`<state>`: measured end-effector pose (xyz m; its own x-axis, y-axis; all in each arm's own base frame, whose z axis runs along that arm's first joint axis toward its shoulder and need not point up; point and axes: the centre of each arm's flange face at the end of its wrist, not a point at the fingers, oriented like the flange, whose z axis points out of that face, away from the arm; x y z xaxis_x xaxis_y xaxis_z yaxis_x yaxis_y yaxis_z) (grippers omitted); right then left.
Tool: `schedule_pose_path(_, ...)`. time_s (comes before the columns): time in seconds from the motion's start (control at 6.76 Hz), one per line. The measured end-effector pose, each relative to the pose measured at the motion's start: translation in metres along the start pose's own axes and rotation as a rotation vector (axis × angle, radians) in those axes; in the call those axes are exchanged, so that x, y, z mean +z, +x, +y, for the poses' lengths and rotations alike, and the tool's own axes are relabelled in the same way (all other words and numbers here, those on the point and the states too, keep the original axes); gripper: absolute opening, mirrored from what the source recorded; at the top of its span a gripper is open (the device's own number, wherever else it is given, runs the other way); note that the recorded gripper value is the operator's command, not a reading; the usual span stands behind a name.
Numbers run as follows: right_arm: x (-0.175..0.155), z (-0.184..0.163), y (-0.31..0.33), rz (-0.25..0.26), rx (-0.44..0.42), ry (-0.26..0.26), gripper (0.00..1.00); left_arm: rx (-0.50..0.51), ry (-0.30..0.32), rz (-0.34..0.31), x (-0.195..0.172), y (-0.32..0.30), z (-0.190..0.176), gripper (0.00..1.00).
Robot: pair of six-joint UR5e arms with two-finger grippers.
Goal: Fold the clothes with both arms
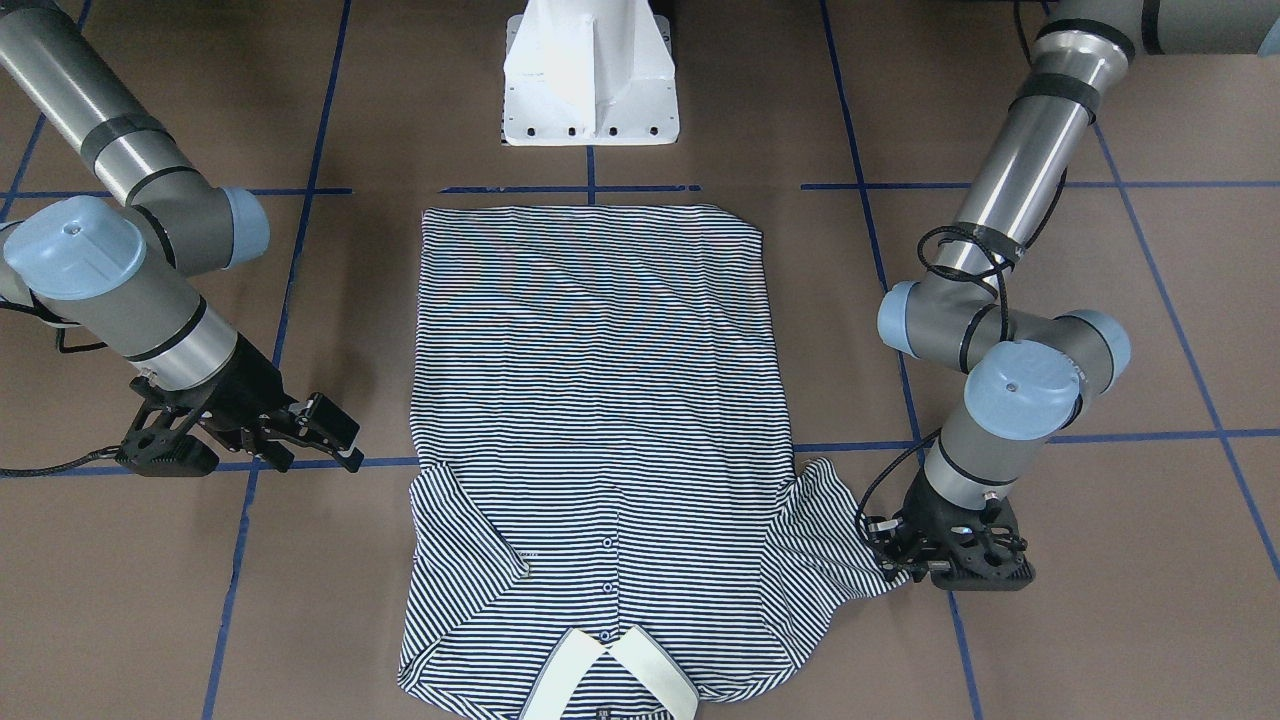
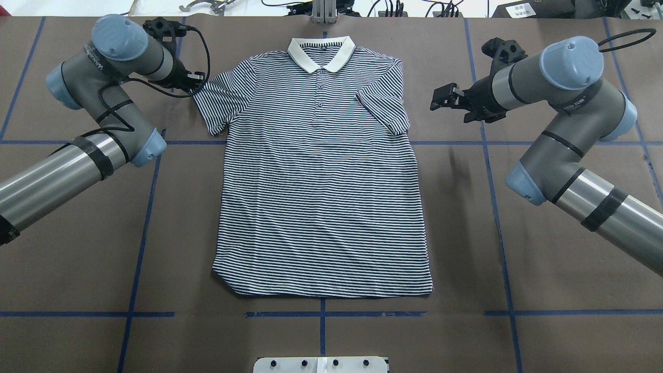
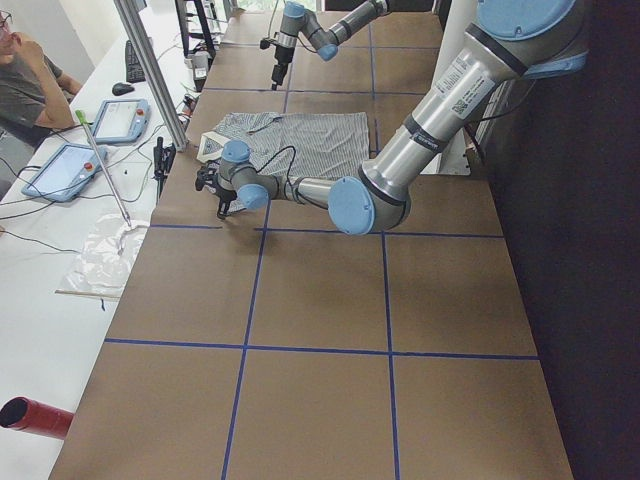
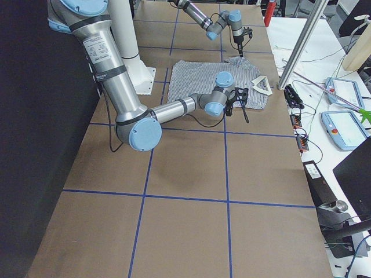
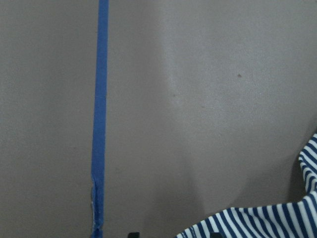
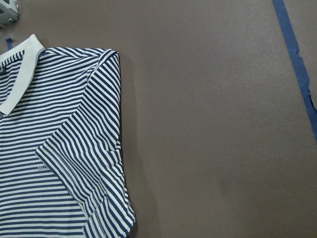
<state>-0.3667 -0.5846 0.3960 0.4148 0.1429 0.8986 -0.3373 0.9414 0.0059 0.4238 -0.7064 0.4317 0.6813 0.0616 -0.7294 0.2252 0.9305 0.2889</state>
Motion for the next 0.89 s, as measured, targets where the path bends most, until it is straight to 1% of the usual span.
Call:
schedule_pose_path(0.15,0.0,0.0,0.0,0.0,0.001,0.0,1.0,0.003,0.009,0.018,-0.007,0.009,-0.003,0.0)
schedule_pose_path(0.3,0.0,0.0,-0.001,-0.001,0.001,0.002,1.0,0.01,0.013,0.059,-0.024,0.024,-0.008,0.0)
schedule_pose_path(0.44,0.0,0.0,-0.002,-0.001,0.0,0.003,1.0,0.01,0.003,0.113,-0.045,0.042,-0.008,0.0)
schedule_pose_path(0.59,0.0,-0.001,-0.002,0.0,-0.002,0.004,1.0,-0.018,-0.005,0.152,-0.06,0.058,-0.007,0.0)
schedule_pose_path(0.74,0.001,0.0,-0.002,0.0,-0.004,0.003,1.0,-0.05,-0.006,0.166,-0.064,0.083,0.001,0.0)
schedule_pose_path(0.89,0.002,0.0,-0.002,0.003,-0.004,0.002,1.0,-0.063,0.009,0.146,-0.052,0.117,0.016,0.0)
